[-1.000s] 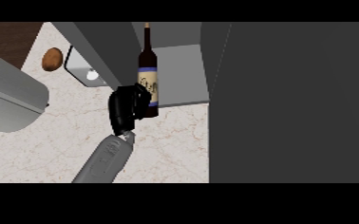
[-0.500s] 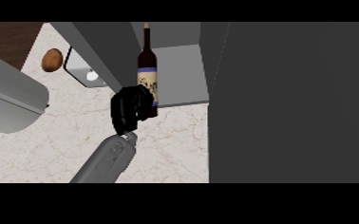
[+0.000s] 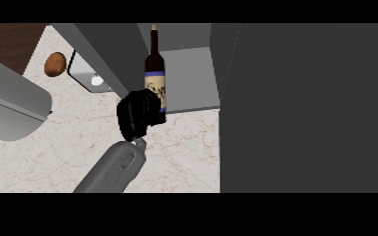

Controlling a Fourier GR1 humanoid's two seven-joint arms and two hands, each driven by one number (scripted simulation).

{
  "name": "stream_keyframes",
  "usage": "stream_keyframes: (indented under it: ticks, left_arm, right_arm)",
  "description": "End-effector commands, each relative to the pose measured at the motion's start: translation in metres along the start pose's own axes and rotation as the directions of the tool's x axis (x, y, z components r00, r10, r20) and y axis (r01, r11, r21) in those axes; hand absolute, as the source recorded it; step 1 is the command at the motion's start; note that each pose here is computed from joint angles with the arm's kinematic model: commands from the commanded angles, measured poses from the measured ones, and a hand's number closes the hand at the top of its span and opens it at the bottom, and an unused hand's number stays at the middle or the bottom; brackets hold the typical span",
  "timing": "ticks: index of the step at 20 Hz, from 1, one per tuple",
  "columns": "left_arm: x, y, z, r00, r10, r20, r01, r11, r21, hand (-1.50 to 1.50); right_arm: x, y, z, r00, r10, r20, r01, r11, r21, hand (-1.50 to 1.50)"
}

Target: Pick up the wine, place it into the cabinet and close the cabinet

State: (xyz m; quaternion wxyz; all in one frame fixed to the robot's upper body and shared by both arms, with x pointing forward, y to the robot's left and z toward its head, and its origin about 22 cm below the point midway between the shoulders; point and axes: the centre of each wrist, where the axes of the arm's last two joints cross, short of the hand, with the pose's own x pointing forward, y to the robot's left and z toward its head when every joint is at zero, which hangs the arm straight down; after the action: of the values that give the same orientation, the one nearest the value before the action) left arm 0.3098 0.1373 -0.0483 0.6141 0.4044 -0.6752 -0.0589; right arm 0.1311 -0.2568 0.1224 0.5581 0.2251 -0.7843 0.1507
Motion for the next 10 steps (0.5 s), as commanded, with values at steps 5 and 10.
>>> stream_keyframes:
  ticks: [5, 10]
  left_arm:
    - [0.057, -0.029, -0.036, 0.997, -0.07, 0.021, 0.071, 0.994, -0.079, 1.5]
    - [0.047, -0.022, -0.042, 0.99, -0.136, 0.037, 0.138, 0.988, -0.063, -1.5]
  right_arm:
    - [0.005, 0.002, 0.0, 1.0, -0.024, 0.015, 0.023, 1.0, 0.016, -1.5]
    - [0.005, 0.0, 0.0, 1.0, -0.021, 0.014, 0.021, 1.0, 0.016, -1.5]
